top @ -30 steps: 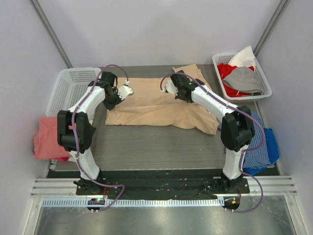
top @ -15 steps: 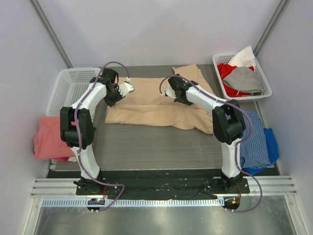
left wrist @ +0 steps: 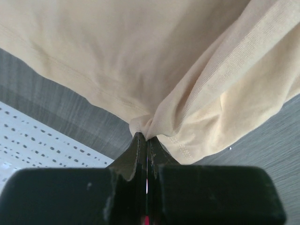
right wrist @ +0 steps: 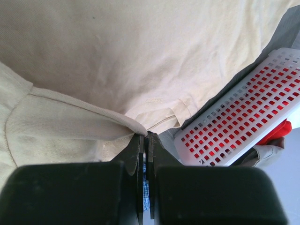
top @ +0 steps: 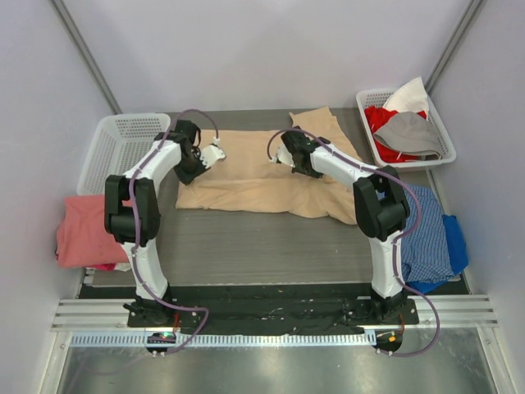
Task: Fold and stack the t-shirts
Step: Fold the flattened tshirt in 1/3 of the way
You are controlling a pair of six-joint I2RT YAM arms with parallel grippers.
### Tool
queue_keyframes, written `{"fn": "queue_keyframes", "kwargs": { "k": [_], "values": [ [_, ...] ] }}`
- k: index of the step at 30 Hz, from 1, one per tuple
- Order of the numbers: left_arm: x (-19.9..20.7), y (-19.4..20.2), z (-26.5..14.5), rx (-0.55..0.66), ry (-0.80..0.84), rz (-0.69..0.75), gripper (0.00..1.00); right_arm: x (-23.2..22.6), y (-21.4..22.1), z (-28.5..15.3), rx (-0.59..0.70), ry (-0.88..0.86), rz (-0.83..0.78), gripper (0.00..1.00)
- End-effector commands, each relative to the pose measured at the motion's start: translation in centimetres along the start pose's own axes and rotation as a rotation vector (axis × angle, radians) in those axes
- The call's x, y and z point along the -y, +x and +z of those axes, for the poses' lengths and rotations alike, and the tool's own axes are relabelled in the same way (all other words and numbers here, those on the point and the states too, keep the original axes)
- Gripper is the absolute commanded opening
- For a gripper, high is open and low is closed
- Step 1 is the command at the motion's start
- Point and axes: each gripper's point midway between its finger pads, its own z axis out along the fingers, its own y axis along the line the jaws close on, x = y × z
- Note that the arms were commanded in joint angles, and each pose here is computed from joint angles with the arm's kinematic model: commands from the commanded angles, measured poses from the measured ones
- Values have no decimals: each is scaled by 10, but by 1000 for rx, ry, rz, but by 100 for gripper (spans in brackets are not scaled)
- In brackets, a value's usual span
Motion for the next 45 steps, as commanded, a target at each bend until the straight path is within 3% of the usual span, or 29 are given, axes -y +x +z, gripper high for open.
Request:
{"fn": "queue_keyframes", "kwargs": {
  "k": [1, 6, 20, 25, 45],
  "values": [
    [5, 16, -12, -40, 1, 40, 0, 21, 3, -16, 11, 76, 47, 1],
    [14, 30, -10, -106, 35, 48, 0, 26, 1, -17, 15, 91, 56, 1],
    [-4, 16, -3, -99, 17, 40, 0, 32, -3, -9, 5, 135, 70, 1],
    [-17, 5, 0, -69, -28, 28, 7, 39, -9, -10, 12, 162, 79, 1],
    [-7, 8, 8, -100, 0, 45, 8, 37, -42, -5, 50, 243, 53, 1]
  ]
}}
